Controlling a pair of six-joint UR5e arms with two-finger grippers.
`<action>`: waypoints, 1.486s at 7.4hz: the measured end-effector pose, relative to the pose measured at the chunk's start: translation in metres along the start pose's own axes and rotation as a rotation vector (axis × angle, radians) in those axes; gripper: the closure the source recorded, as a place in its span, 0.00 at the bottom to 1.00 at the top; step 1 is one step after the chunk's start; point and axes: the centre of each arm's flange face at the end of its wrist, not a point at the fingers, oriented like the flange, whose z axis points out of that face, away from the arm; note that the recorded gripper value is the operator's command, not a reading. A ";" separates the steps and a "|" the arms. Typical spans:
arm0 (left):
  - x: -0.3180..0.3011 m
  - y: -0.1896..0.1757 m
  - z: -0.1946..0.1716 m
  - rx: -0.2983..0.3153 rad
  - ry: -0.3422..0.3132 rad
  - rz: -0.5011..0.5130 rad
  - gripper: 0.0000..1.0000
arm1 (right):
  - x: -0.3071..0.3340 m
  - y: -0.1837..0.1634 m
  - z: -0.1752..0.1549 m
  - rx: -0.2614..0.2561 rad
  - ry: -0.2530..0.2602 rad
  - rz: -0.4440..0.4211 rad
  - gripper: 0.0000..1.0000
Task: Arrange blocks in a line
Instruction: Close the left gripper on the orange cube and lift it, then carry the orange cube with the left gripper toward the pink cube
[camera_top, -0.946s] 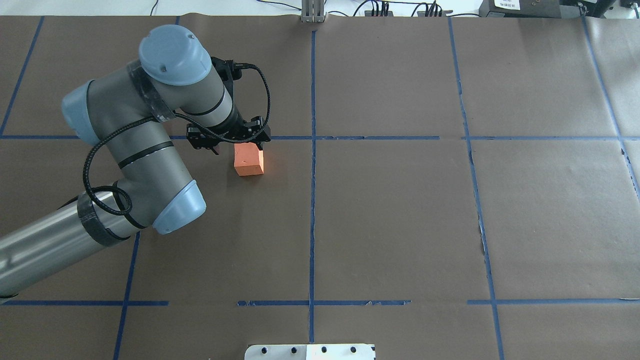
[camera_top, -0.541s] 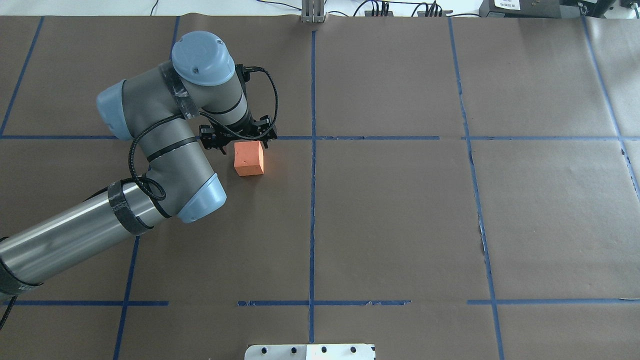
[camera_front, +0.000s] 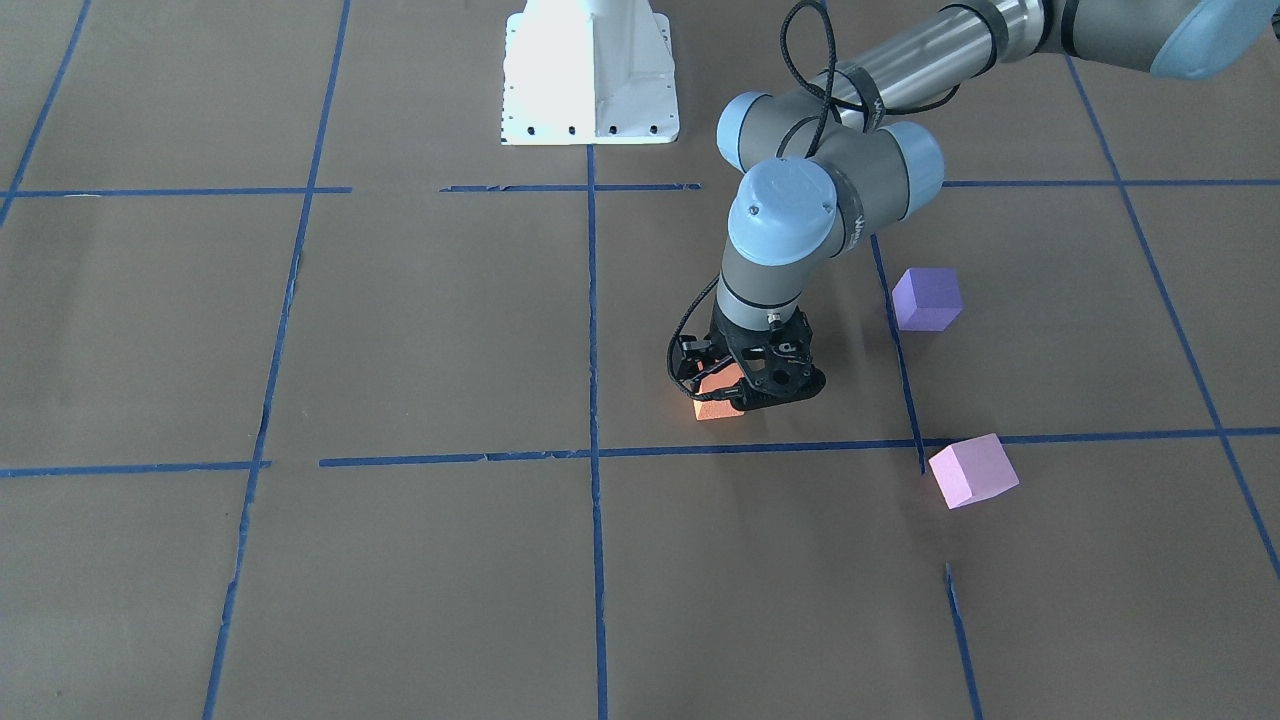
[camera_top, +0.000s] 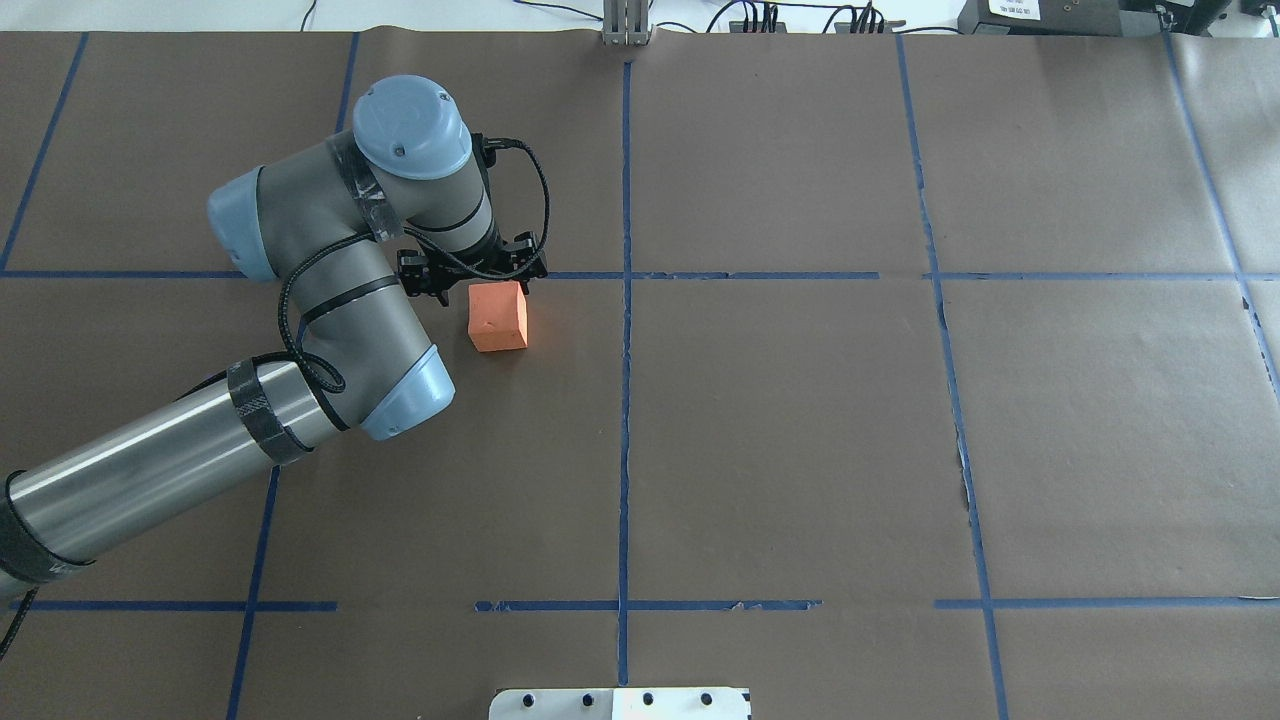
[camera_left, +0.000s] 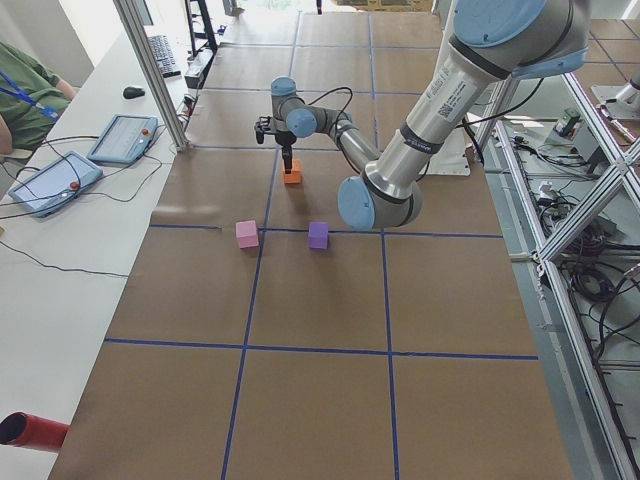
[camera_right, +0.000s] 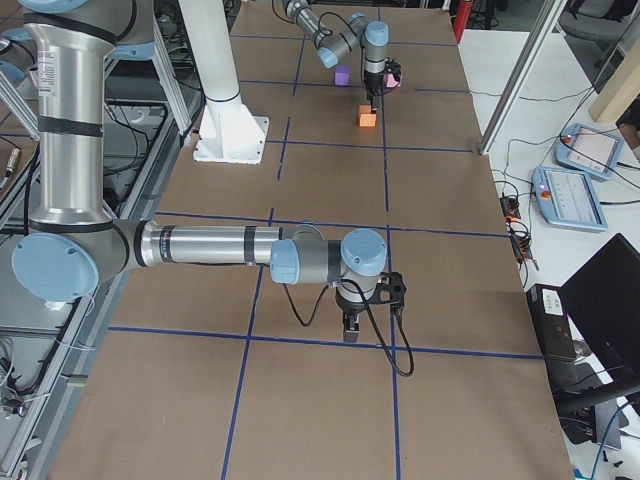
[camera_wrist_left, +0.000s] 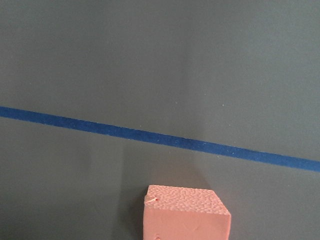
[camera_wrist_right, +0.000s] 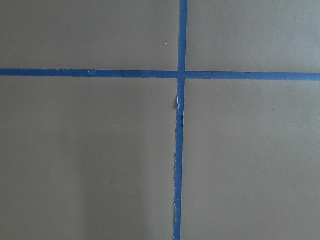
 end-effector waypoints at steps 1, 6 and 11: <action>0.000 0.001 0.004 -0.001 0.005 0.005 0.00 | 0.000 0.000 0.000 0.000 0.000 0.000 0.00; -0.002 0.023 0.038 -0.020 0.033 0.049 0.88 | 0.000 0.000 0.000 0.000 0.000 0.000 0.00; -0.005 0.012 0.004 0.002 0.049 0.038 1.00 | 0.000 0.000 0.000 0.000 0.000 0.001 0.00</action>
